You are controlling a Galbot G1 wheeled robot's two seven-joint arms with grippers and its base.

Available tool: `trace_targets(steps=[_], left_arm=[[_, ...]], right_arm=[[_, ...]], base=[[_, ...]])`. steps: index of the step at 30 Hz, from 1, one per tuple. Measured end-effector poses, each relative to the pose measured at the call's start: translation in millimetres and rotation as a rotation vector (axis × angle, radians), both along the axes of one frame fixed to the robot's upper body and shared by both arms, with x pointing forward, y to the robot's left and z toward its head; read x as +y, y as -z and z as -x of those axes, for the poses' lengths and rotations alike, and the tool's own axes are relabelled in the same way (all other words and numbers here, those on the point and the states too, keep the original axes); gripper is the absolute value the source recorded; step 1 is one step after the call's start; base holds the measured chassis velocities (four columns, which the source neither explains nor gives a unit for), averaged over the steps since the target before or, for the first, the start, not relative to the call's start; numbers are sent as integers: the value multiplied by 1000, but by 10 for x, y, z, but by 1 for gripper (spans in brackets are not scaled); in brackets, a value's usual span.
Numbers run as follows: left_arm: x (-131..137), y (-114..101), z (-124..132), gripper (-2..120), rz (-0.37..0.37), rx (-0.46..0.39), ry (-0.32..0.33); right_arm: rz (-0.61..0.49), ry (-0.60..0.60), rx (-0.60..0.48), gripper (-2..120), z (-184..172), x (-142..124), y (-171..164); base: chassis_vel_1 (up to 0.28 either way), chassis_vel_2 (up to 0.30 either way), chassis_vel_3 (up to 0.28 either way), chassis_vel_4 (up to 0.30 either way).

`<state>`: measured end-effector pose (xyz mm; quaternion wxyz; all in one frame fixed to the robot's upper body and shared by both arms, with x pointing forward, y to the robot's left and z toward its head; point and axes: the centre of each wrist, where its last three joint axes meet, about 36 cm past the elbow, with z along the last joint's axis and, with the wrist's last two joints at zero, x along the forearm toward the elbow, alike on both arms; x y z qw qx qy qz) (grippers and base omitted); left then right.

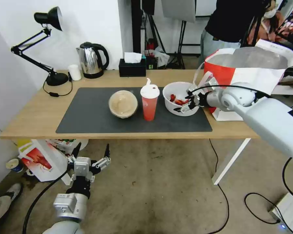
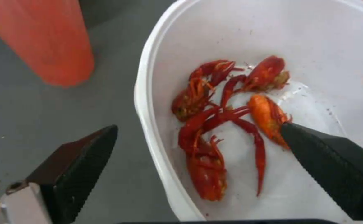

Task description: Pick up the trash from the table and place it into the takeout bag.

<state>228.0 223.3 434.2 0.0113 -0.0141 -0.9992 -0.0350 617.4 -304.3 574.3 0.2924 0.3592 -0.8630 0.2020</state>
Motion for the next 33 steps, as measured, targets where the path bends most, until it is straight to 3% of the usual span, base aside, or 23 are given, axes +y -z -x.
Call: trace_targets(steps=[23, 33], left_arm=[[0, 0, 0, 100, 0, 0, 0], [0, 0, 0, 100, 0, 0, 0]], right_arm=[[29, 0, 31, 99, -58, 108, 219], [40, 16, 40, 78, -69, 93, 275]], base=[[0, 0, 0, 0], [0, 0, 0, 0]])
